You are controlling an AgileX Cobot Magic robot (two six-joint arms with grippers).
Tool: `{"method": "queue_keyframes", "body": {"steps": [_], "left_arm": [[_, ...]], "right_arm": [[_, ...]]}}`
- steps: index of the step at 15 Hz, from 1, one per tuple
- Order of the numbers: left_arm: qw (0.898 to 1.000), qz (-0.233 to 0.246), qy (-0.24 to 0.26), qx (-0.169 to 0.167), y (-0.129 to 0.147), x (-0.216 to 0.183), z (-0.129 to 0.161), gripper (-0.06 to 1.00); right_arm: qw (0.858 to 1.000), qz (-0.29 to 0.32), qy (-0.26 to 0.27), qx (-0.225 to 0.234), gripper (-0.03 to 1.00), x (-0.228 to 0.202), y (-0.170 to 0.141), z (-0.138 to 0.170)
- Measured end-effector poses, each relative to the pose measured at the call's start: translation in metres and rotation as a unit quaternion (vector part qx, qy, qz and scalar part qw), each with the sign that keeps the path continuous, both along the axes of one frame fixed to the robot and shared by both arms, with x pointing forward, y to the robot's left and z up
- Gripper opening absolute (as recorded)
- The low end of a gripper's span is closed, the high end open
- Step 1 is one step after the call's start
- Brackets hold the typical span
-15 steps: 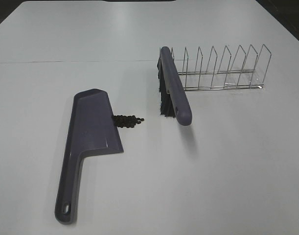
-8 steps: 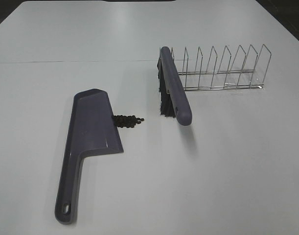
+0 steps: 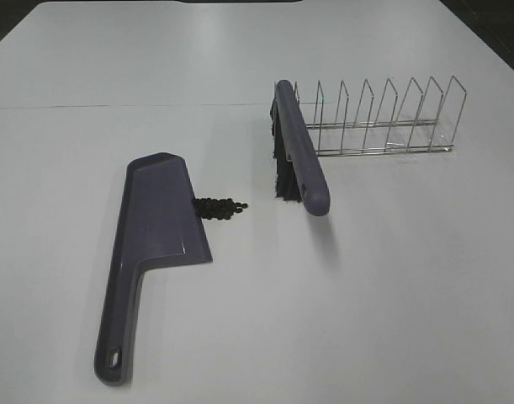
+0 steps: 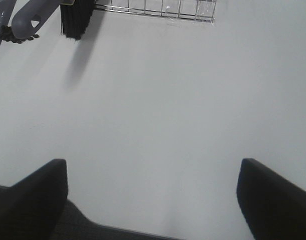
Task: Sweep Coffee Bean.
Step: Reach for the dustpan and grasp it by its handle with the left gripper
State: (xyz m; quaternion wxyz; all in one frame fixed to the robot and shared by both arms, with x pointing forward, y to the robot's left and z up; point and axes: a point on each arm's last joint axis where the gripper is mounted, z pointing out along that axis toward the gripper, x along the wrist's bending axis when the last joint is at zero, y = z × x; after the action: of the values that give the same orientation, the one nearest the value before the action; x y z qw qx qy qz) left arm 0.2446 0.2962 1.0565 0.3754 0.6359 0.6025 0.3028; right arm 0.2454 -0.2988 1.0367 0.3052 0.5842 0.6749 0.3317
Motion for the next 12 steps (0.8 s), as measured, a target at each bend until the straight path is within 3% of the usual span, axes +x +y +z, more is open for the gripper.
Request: {"method": "queue_keyframes", "body": {"steps": [8, 12], "left_arm": [[0.989, 0.001, 0.146, 0.014, -0.003, 0.046, -0.009, 0.76], [0.975, 0.001, 0.222, 0.019, -0.004, 0.068, -0.019, 0.76]], "right_arm": [[1.0, 0.0, 0.0, 0.0, 0.79, 0.0, 0.0, 0.0], [1.0, 0.0, 0.0, 0.0, 0.79, 0.0, 0.0, 0.0]]}}
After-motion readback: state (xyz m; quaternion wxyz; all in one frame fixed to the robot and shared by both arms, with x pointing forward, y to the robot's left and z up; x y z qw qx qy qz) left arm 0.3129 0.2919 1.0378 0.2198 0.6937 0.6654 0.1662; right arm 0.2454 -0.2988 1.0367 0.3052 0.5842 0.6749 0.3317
